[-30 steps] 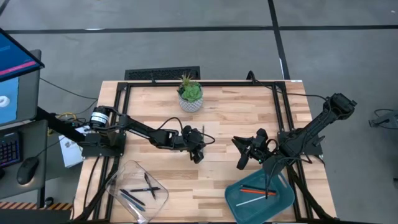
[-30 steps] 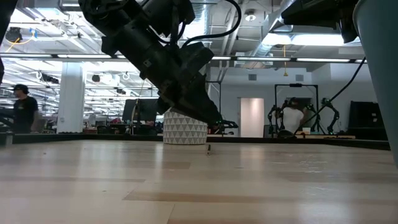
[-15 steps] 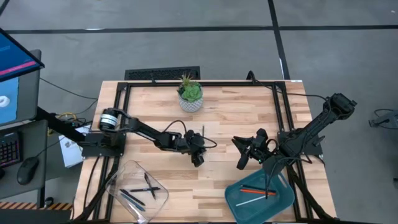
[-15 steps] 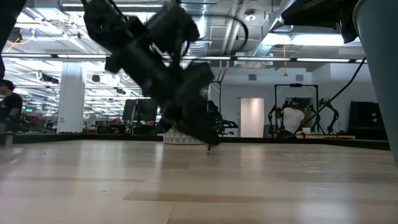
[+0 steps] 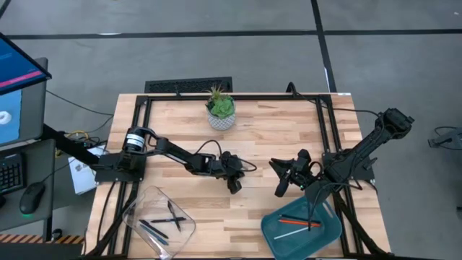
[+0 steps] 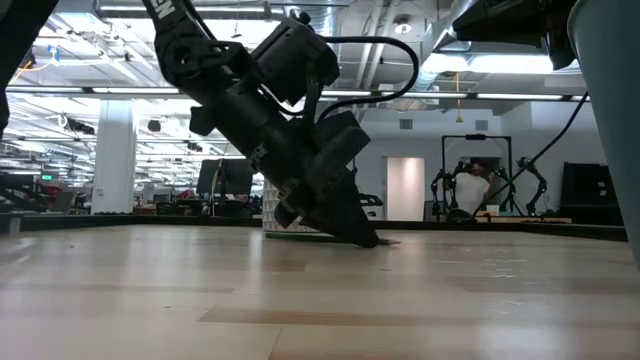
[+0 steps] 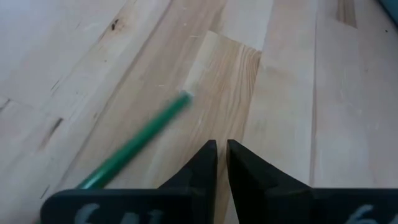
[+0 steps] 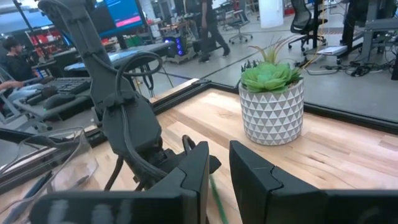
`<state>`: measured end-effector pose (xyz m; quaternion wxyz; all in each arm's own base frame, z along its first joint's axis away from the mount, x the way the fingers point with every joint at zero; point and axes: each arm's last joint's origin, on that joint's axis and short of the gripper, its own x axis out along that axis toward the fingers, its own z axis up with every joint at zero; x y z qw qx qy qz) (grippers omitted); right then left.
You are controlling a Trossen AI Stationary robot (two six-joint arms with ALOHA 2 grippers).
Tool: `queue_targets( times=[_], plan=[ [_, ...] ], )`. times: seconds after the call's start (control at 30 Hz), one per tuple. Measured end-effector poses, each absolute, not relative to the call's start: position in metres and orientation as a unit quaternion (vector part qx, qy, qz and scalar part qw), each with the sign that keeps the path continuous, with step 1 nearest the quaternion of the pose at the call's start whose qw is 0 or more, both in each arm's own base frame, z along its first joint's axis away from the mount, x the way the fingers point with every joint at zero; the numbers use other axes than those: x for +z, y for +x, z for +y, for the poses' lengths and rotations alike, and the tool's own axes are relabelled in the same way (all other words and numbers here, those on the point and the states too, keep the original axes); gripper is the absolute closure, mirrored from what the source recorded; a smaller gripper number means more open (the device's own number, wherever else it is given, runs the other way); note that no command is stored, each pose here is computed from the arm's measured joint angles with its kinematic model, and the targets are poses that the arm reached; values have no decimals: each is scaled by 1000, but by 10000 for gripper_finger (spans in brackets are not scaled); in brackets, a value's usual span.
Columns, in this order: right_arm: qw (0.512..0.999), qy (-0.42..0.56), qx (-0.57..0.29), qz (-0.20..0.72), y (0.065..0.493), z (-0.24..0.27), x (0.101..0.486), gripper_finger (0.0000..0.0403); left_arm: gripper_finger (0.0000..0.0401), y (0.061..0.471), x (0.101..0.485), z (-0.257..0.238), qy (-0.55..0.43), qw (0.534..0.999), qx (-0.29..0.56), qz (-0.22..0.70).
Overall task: Sort pens & pencils
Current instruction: Put the green pencil into the blue bin
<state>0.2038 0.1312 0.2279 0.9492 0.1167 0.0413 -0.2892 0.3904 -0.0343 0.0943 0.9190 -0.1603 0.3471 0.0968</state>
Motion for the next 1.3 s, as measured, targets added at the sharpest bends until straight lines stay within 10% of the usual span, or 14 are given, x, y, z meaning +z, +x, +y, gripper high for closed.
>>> queue_targets(
  times=[1.3],
  plan=[
    [951, 115, -285, 43, 203, 132, 228, 316, 369, 393, 98, -12, -65, 936, 105, 330]
  ],
)
